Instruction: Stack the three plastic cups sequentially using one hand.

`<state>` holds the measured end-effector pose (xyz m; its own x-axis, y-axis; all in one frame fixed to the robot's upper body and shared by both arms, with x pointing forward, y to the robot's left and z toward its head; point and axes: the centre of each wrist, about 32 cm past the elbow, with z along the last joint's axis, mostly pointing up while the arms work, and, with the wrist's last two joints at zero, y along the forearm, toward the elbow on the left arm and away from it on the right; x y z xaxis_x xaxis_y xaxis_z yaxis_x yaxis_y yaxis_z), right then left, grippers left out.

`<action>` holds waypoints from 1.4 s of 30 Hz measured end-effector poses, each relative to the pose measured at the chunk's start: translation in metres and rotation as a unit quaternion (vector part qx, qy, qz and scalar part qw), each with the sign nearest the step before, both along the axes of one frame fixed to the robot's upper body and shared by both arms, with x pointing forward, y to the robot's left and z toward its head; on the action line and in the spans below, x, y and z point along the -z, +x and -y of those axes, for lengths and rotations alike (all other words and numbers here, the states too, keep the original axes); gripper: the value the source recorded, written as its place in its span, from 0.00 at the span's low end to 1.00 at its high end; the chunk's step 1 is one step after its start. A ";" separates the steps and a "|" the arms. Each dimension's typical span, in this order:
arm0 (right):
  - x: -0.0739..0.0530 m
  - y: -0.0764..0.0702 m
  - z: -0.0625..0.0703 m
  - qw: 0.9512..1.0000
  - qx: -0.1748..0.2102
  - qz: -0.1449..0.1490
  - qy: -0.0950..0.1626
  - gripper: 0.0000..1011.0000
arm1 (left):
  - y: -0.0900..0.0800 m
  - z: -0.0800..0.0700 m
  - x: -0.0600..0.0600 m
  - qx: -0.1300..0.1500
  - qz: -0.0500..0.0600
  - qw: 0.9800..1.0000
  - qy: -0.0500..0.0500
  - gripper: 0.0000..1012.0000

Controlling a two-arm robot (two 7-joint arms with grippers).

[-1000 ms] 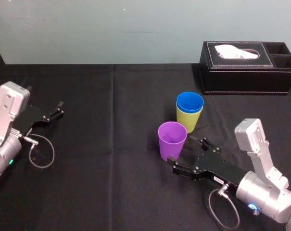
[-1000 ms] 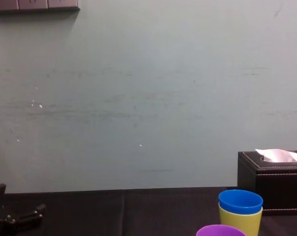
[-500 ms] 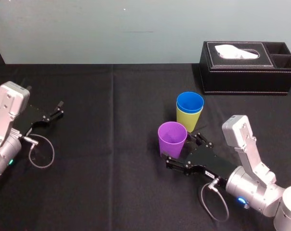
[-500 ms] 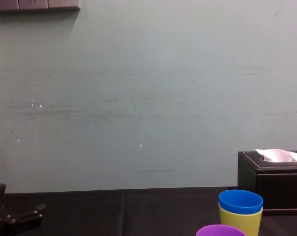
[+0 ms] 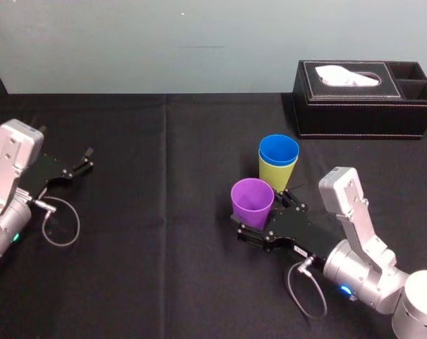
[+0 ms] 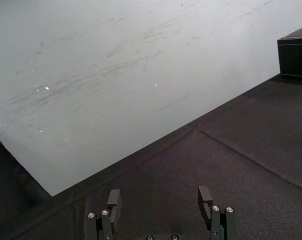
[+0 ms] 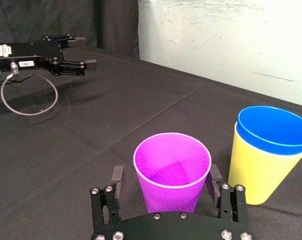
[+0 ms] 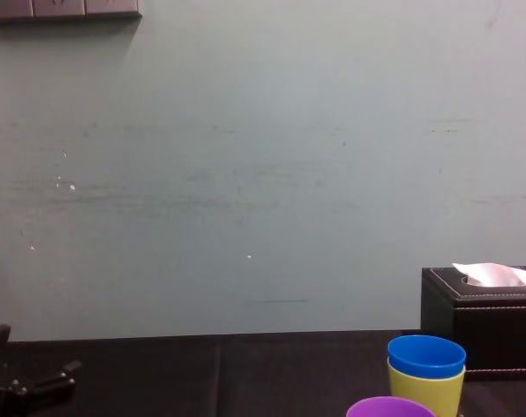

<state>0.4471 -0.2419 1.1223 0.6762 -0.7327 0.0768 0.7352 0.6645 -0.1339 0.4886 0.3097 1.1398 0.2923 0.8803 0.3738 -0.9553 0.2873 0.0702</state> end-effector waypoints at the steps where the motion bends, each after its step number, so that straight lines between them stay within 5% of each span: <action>1: 0.000 0.001 -0.001 1.000 0.000 0.002 0.000 0.99 | 0.000 0.000 0.000 0.000 0.000 1.000 0.000 1.00; 38: 0.005 0.010 -0.004 1.000 0.005 0.017 0.006 0.99 | 0.000 0.000 0.000 0.000 0.000 1.000 0.000 1.00; 42: 0.005 0.010 -0.004 1.000 0.005 0.016 0.006 0.92 | 0.000 0.000 0.000 0.000 0.000 1.000 0.000 1.00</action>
